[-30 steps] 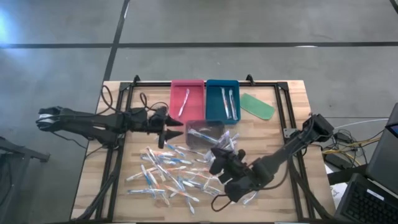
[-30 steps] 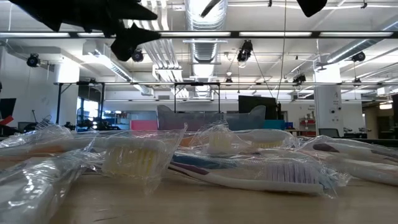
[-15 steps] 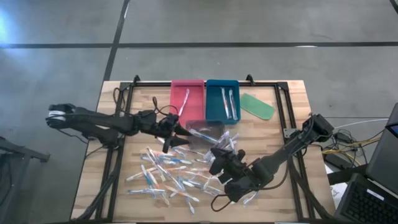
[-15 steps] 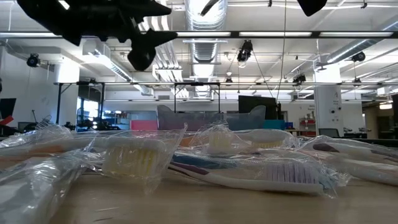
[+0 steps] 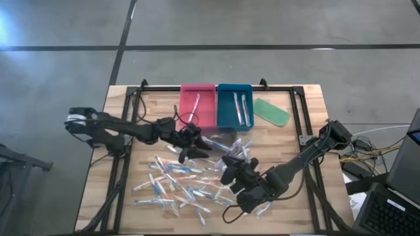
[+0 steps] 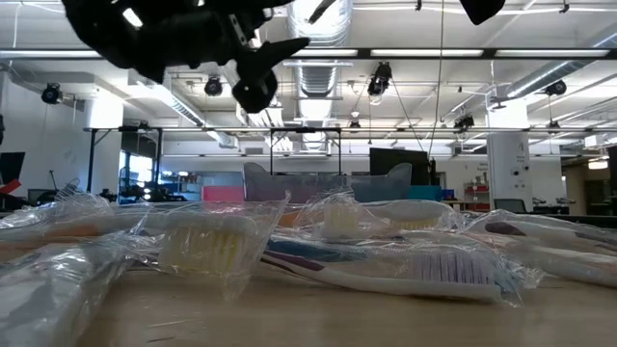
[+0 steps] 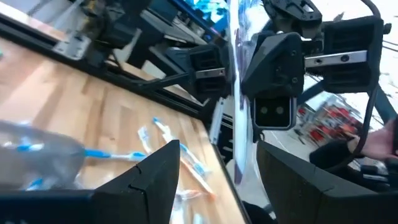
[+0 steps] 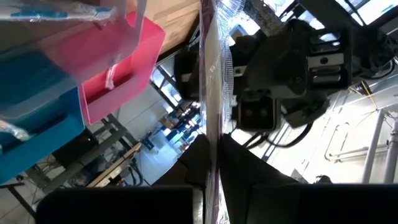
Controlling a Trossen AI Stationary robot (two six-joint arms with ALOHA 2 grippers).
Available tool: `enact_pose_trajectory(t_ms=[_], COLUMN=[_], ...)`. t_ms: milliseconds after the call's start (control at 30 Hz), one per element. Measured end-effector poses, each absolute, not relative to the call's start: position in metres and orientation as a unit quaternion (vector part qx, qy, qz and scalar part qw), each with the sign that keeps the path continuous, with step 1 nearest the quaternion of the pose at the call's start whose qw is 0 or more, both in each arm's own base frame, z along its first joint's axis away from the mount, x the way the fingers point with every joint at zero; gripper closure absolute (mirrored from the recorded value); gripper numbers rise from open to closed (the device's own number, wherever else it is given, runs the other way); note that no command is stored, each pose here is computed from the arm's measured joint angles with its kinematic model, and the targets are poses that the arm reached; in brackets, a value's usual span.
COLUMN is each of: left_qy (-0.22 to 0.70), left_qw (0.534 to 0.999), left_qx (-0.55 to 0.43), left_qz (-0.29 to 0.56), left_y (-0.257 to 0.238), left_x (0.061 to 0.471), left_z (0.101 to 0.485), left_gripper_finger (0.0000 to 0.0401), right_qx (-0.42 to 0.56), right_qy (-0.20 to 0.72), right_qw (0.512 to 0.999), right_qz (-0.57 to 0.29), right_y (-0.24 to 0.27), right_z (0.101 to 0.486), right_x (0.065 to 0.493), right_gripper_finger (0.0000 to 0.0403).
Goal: Pick & Place Toothbrushes
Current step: Put the purple toothbrush into the pink bin
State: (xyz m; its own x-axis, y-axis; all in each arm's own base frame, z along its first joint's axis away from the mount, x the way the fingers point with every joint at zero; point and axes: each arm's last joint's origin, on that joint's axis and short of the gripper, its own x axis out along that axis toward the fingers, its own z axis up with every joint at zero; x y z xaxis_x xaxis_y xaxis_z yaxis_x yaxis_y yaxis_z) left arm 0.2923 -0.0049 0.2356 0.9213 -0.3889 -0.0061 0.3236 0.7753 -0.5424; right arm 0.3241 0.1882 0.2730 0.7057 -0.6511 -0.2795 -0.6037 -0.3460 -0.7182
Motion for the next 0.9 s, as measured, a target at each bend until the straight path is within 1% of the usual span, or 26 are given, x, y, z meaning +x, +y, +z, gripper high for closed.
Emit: enact_pose_trajectory(t_ms=[167, 333, 500, 700, 800, 900], left_qy=[0.072, 0.087, 0.097, 0.091, 0.093, 0.097], left_qw=[0.929, 0.924, 0.917, 0.918, 0.917, 0.917], left_qx=[-0.273, -0.276, -0.274, -0.271, -0.271, -0.273], left_qz=[-0.24, -0.25, -0.272, -0.276, -0.276, -0.275], left_y=[-0.007, -0.008, -0.009, -0.009, -0.009, -0.009], left_x=[0.316, 0.334, 0.342, 0.346, 0.346, 0.345], left_z=[0.24, 0.24, 0.243, 0.247, 0.246, 0.245], left_gripper_finger=[0.0183, 0.0183, 0.0183, 0.0185, 0.0202, 0.0234], right_qx=[-0.821, -0.822, -0.822, -0.821, -0.821, -0.821], right_qy=[0.378, 0.378, 0.378, 0.38, 0.38, 0.381], right_qw=[0.427, 0.425, 0.425, 0.425, 0.425, 0.425], right_qz=[-0.027, -0.026, -0.026, -0.027, -0.027, -0.028], right_y=[0.189, 0.189, 0.189, 0.188, 0.187, 0.186], right_z=[0.274, 0.274, 0.274, 0.274, 0.274, 0.274], right_x=[0.326, 0.326, 0.326, 0.326, 0.326, 0.327], right_gripper_finger=[0.0385, 0.0385, 0.0385, 0.0385, 0.0383, 0.0383])
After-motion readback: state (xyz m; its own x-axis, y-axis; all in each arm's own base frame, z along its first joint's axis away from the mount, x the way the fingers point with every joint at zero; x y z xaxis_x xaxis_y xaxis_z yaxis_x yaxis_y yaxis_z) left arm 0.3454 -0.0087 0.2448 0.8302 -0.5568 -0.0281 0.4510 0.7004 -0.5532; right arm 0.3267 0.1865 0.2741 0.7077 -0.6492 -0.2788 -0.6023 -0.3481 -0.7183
